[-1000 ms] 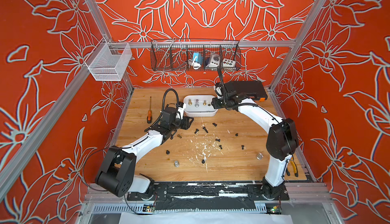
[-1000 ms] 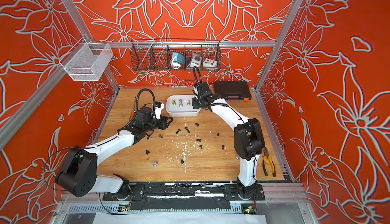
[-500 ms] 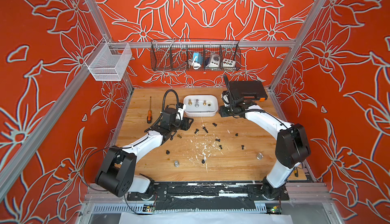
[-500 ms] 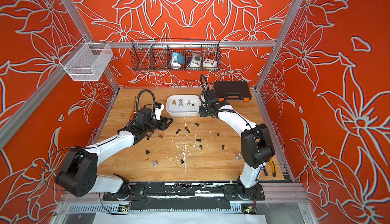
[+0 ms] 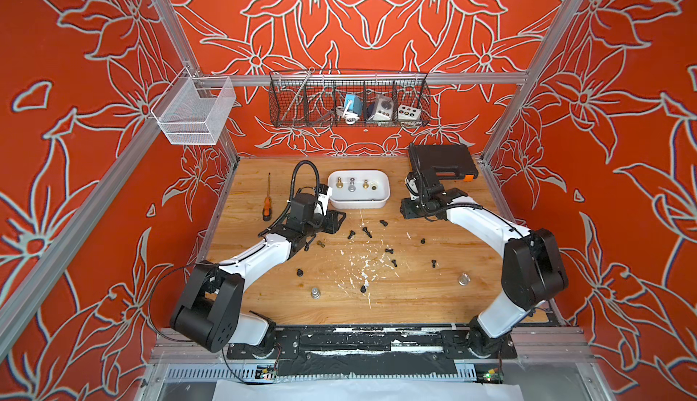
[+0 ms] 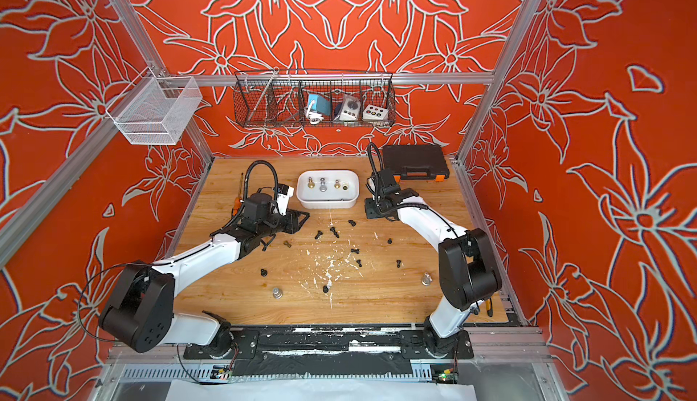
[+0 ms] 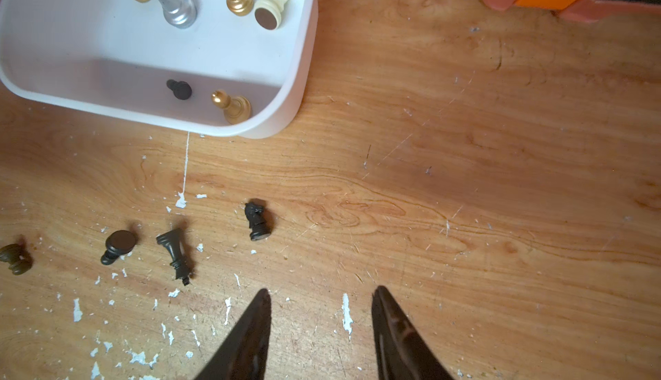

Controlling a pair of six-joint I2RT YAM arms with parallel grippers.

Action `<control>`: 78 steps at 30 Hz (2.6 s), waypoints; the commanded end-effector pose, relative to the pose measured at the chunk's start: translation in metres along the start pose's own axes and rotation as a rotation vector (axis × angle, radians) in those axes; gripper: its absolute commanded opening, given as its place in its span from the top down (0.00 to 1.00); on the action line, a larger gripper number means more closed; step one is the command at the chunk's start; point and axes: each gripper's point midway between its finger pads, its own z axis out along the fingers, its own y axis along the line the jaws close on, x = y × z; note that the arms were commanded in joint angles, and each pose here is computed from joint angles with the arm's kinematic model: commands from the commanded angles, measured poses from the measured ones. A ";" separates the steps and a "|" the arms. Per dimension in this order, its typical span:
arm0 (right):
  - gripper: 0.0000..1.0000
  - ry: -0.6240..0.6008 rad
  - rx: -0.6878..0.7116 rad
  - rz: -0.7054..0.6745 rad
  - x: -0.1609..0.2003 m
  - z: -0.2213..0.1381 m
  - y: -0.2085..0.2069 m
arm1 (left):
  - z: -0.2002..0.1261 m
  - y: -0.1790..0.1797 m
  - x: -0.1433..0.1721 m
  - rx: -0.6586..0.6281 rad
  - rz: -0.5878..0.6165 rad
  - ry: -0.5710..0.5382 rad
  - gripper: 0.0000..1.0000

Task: Put the chess pieces into the storage box
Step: Pick up the chess piece at the center of the board.

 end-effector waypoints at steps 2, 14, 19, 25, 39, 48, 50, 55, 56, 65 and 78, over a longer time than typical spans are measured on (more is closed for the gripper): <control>0.51 -0.031 0.025 0.028 -0.003 -0.008 -0.008 | 0.004 0.003 0.014 0.002 -0.010 0.040 0.56; 0.51 -0.019 0.020 0.051 0.004 -0.007 -0.009 | 0.010 0.002 0.020 0.008 -0.007 0.064 0.56; 0.51 -0.015 0.022 0.057 0.006 -0.007 -0.010 | 0.013 0.000 0.022 0.013 0.000 0.077 0.56; 0.52 -0.007 0.023 0.063 0.009 -0.007 -0.012 | 0.020 -0.005 0.030 0.023 0.012 0.102 0.55; 0.51 -0.002 0.040 0.083 0.018 -0.007 -0.019 | 0.043 -0.008 0.058 0.002 0.092 0.218 0.54; 0.51 0.001 0.044 0.092 0.022 -0.007 -0.021 | 0.062 -0.007 0.074 -0.022 0.123 0.291 0.53; 0.51 0.003 0.044 0.091 0.023 -0.006 -0.022 | 0.064 -0.006 0.074 -0.037 0.133 0.295 0.52; 0.51 0.007 0.043 0.100 0.025 -0.005 -0.022 | 0.069 -0.001 0.077 -0.066 0.143 0.300 0.52; 0.51 0.008 0.042 0.102 0.025 -0.005 -0.022 | 0.070 -0.001 0.078 -0.071 0.146 0.304 0.52; 0.51 0.011 0.044 0.104 0.027 -0.004 -0.024 | 0.077 0.005 0.088 -0.097 0.148 0.326 0.53; 0.51 0.015 0.052 0.115 0.030 -0.004 -0.027 | 0.087 0.006 0.100 -0.092 0.156 0.357 0.60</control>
